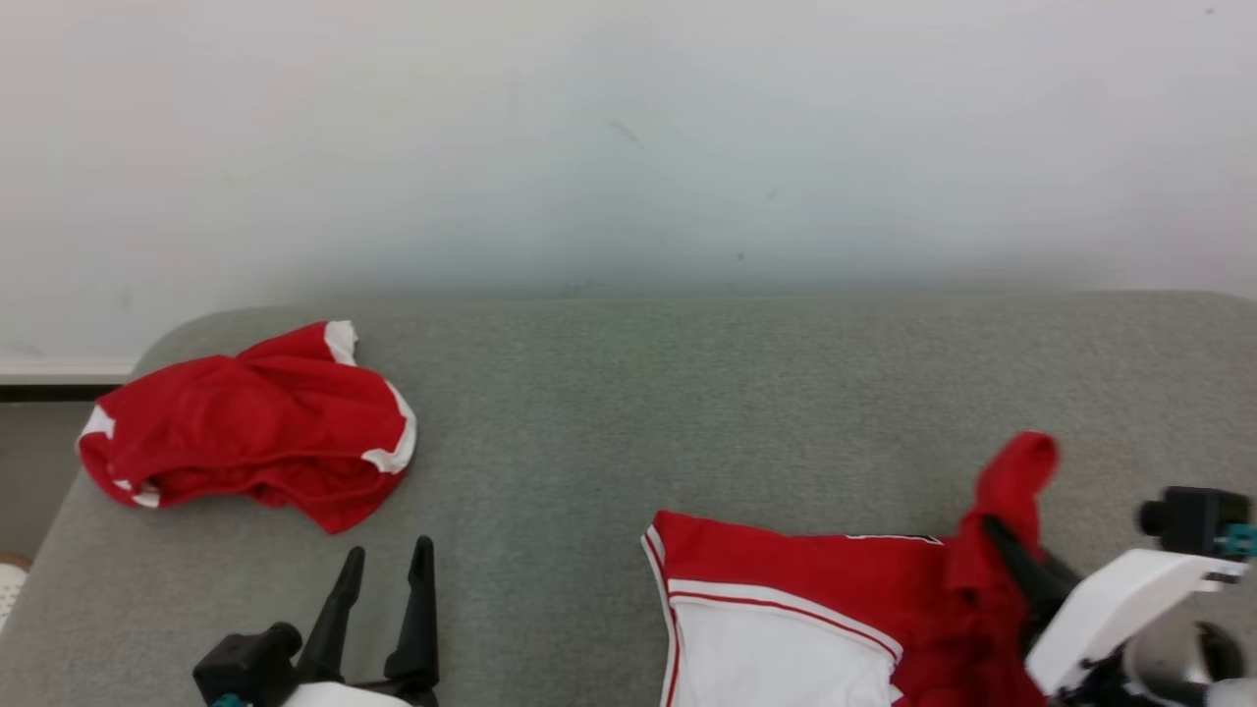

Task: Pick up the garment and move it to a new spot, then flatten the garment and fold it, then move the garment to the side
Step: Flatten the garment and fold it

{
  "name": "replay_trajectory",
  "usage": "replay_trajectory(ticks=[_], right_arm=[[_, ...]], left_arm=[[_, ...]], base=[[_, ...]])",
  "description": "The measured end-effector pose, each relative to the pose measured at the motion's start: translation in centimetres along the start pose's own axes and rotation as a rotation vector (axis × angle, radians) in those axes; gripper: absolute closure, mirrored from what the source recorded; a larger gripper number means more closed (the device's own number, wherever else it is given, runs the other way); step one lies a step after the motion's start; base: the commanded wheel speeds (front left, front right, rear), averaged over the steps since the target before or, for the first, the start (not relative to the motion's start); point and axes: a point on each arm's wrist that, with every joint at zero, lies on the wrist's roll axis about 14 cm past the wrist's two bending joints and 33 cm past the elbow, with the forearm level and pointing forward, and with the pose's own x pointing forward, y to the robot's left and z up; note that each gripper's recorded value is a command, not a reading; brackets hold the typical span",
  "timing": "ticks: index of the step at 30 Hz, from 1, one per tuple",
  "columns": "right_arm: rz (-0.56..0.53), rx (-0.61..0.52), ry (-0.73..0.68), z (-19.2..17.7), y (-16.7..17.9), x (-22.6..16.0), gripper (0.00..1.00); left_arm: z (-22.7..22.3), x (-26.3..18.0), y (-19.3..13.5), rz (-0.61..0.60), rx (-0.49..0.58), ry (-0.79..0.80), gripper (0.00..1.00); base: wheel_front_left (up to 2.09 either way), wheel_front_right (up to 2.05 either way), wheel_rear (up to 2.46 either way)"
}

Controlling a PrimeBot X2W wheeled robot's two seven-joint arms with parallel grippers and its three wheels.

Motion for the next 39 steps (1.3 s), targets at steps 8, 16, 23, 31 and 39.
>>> replay_trajectory(ticks=[8,16,23,31,39], right_arm=[[0.226,0.047,0.173,-5.1,8.4,2.5,1.00],[0.329,0.127,0.342,-11.0,12.5,4.6,1.00],[0.326,0.148,0.419,-14.1,13.3,5.9,0.51],[0.345,0.163,0.416,-14.2,14.2,6.1,0.00],[0.420,0.170,0.166,-6.6,15.1,5.4,0.00]], left_arm=[[0.5,-1.7,1.8,0.060,0.005,-0.015,0.00],[1.1,-3.9,4.7,0.157,0.011,-0.034,0.00],[0.9,-4.6,5.8,0.198,0.015,-0.027,0.00],[0.4,-3.7,5.4,0.181,0.010,-0.012,0.00],[0.2,-2.0,3.8,0.126,0.005,-0.010,0.00]], base=[[0.00,0.00,0.00],[0.00,0.00,0.00],[0.00,0.00,0.00],[0.00,0.00,0.00],[0.00,0.00,0.00]])
